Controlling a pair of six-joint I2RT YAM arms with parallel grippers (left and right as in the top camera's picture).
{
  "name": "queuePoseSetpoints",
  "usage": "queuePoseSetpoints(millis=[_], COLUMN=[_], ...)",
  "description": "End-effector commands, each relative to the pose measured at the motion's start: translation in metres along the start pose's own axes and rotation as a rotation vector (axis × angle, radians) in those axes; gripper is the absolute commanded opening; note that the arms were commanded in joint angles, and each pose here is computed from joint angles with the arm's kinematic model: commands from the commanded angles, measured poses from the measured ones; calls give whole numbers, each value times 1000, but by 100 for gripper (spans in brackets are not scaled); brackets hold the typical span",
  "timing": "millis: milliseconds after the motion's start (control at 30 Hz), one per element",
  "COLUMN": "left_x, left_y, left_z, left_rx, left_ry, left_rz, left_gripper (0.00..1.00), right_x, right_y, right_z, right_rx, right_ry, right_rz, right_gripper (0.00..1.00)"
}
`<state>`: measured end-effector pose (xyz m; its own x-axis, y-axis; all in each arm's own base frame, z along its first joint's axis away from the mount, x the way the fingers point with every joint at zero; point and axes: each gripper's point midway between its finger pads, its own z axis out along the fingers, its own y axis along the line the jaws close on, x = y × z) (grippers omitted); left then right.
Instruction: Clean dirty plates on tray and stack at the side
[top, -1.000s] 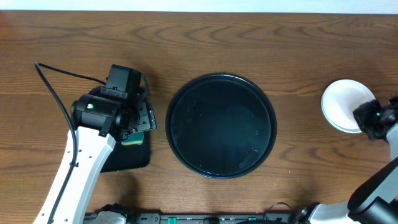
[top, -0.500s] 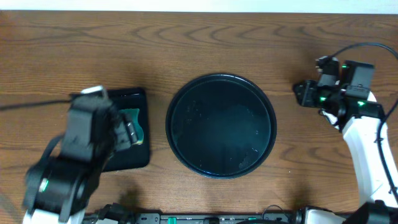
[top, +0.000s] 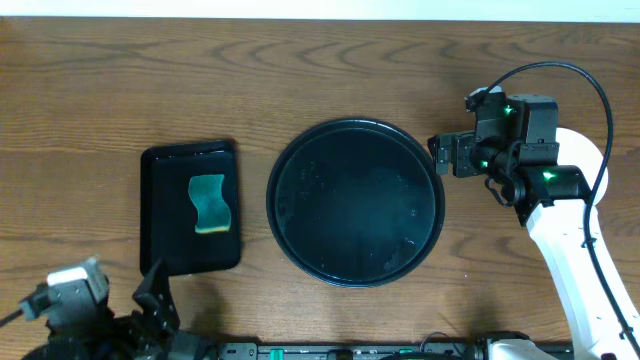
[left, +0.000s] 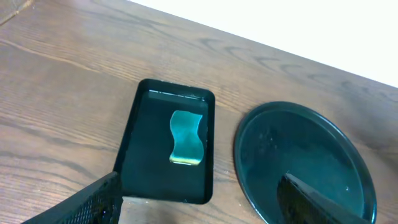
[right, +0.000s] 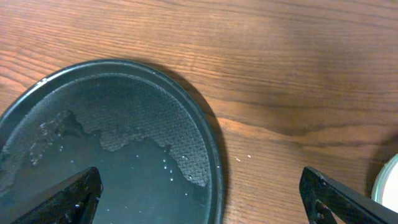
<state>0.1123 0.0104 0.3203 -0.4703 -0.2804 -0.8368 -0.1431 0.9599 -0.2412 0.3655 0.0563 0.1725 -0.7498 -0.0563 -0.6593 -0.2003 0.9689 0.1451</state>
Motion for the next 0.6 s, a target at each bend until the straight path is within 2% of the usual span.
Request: queuePoseSetpoints(millis=[0, 567], left_x=[-1, 11], left_y=[1, 6], left_z=[-4, -4], left_rx=[6, -15], left_ry=[-16, 33], left_rz=[6, 19], left_gripper=[80, 80], right_x=[-1, 3], right_y=[-1, 0], right_z=[-3, -3], right_rx=[17, 17], right_ry=[3, 19], right_rz=[-20, -16], right_gripper=[99, 99])
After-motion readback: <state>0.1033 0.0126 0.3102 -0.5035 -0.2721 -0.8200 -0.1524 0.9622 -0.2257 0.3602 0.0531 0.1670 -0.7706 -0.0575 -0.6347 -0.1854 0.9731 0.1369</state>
